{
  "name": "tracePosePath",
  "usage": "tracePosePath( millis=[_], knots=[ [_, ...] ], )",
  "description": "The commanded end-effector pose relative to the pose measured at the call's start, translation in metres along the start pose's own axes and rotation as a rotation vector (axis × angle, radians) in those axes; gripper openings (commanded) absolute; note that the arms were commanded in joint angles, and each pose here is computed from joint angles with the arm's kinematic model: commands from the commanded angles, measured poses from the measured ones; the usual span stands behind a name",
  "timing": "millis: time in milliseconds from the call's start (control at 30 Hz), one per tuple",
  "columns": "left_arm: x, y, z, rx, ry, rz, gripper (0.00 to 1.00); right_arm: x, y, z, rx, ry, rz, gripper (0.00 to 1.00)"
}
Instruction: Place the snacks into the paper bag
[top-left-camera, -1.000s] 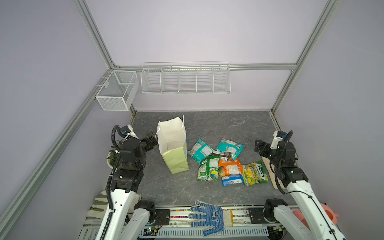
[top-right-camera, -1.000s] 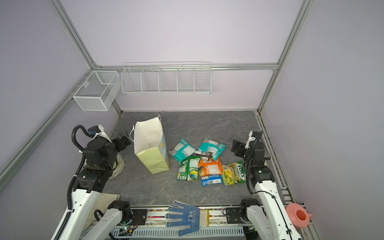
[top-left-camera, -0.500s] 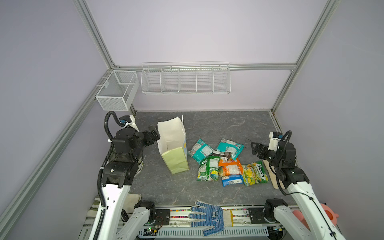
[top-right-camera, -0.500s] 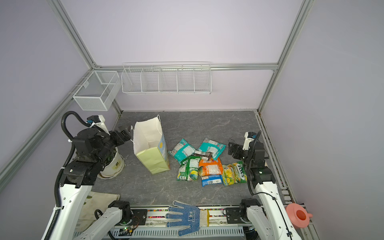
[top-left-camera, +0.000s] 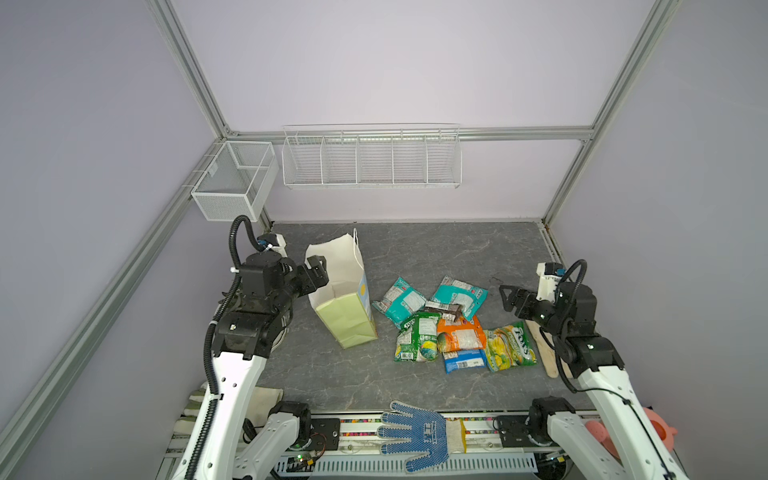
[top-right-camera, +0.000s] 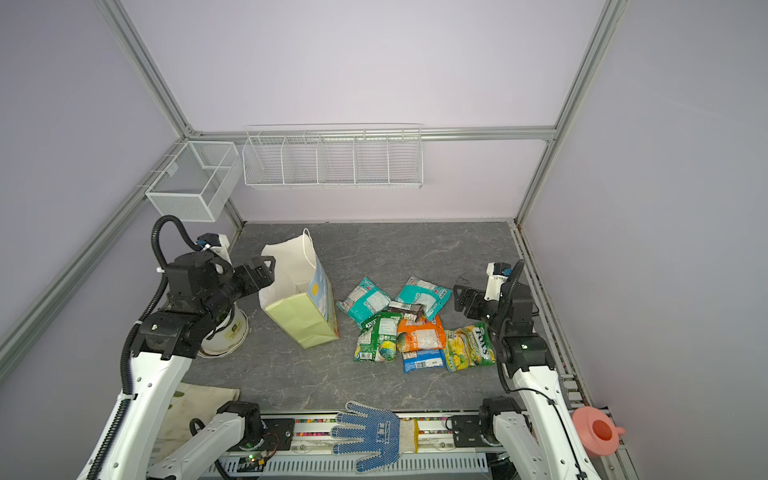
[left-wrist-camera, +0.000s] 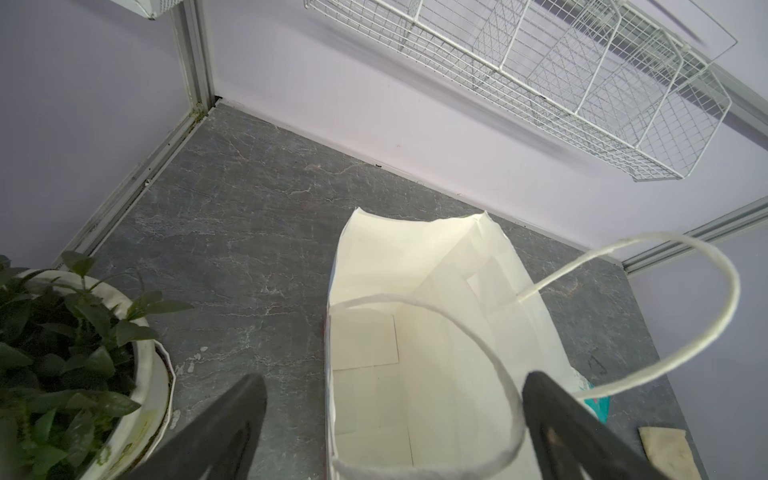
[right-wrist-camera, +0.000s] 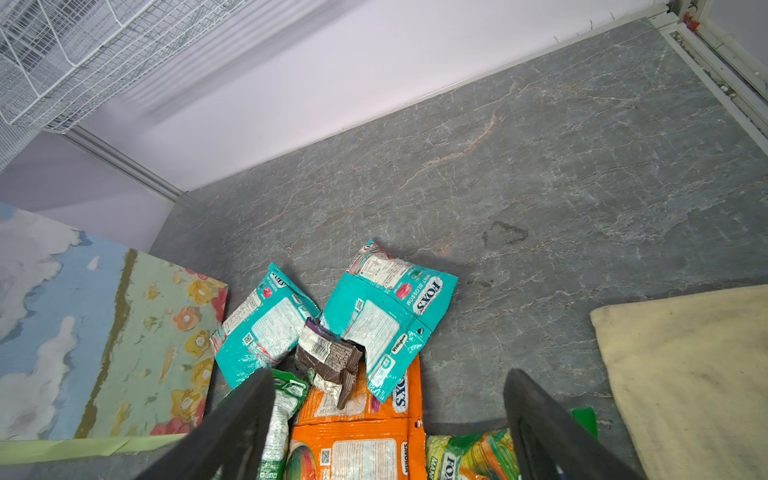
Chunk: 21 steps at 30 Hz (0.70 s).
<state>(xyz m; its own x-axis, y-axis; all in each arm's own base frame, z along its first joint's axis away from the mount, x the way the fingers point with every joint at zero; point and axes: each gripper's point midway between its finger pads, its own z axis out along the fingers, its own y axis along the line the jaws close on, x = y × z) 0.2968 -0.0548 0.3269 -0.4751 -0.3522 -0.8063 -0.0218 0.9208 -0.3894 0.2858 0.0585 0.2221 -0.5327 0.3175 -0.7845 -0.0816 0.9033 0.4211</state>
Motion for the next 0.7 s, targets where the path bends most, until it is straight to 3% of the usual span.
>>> tracePosePath(
  millis=[0,433,667],
  knots=[
    [0.009,-0.003,-0.004,0.020,0.038,-0.011,0.99,-0.010,0.011,-0.008,-0.036,-0.019,-0.016,0.89],
    [-0.027,-0.022,-0.050,0.071,-0.054,0.007,0.99,-0.017,0.021,-0.014,-0.063,-0.024,-0.024,0.89],
    [-0.006,-0.023,-0.034,0.089,0.041,0.007,0.99,-0.014,0.023,-0.015,-0.075,-0.016,-0.024,0.89]
  ],
)
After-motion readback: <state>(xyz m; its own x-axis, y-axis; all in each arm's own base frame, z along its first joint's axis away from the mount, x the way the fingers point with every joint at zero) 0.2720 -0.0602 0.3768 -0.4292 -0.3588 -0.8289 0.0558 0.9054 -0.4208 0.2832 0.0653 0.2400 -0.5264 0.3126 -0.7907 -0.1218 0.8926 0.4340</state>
